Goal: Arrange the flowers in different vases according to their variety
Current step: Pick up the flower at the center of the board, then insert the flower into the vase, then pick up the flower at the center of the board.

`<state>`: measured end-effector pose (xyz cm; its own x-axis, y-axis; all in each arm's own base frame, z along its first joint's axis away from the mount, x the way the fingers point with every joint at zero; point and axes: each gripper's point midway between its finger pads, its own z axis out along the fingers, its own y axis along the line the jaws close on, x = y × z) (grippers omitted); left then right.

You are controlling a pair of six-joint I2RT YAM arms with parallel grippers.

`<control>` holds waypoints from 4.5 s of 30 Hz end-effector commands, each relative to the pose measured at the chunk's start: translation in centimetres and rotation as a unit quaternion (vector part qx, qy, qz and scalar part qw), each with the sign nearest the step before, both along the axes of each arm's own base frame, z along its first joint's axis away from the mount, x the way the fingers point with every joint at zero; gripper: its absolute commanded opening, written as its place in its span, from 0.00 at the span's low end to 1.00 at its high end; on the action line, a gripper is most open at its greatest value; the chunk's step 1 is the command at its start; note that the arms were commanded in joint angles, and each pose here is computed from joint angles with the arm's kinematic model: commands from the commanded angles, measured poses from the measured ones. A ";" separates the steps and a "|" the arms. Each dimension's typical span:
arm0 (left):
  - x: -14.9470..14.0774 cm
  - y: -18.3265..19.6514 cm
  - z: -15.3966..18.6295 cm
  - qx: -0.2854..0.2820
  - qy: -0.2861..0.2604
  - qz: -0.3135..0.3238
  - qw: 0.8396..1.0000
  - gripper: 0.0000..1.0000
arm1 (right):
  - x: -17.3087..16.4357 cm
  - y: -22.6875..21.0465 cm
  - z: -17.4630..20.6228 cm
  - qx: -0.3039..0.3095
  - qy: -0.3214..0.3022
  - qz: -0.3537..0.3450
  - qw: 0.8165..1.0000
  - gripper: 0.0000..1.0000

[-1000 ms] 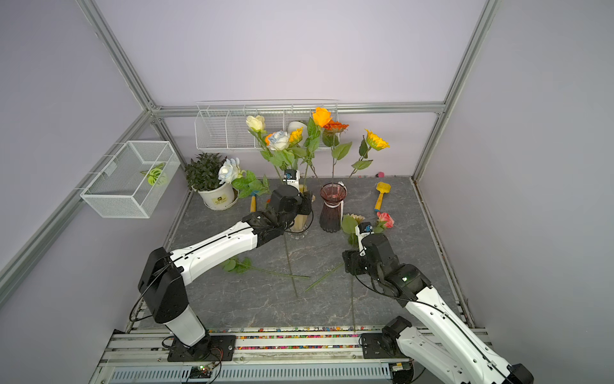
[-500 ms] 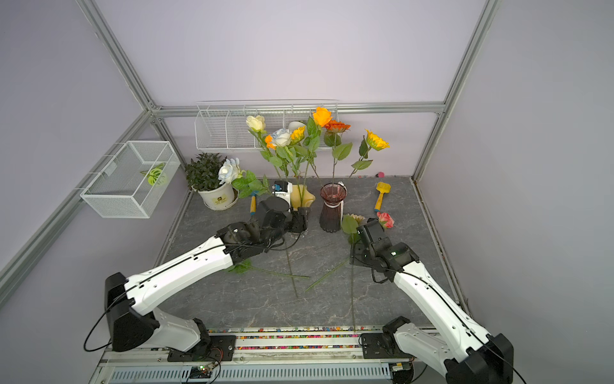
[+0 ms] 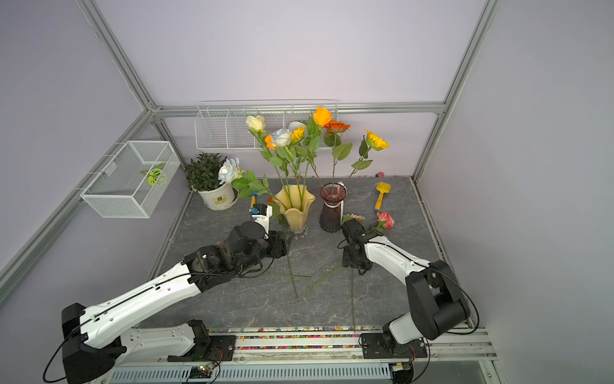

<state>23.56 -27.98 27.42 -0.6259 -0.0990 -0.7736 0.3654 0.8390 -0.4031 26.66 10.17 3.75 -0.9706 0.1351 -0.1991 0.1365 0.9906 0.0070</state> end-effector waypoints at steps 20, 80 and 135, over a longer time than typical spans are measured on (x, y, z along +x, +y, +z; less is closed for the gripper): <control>-1.2 2.8 0.2 -0.022 0.004 0.028 0.999 0.68 | 3.0 -0.1 -2.3 -0.038 -0.001 0.009 0.999 0.00; -2.7 3.2 -7.4 -0.158 0.148 0.110 0.970 0.86 | 23.4 5.4 36.2 0.044 -0.622 0.044 0.780 0.00; 0.8 13.2 -24.7 -0.033 0.444 0.601 0.664 0.84 | 0.6 13.7 15.6 0.163 -0.232 0.383 0.879 0.47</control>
<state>24.40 -14.59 4.11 -0.2793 -0.9484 -0.1499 -0.9499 0.2957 -0.1010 27.65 23.41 20.10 -0.6184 -0.3930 -0.6805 -0.6543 0.7371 0.1688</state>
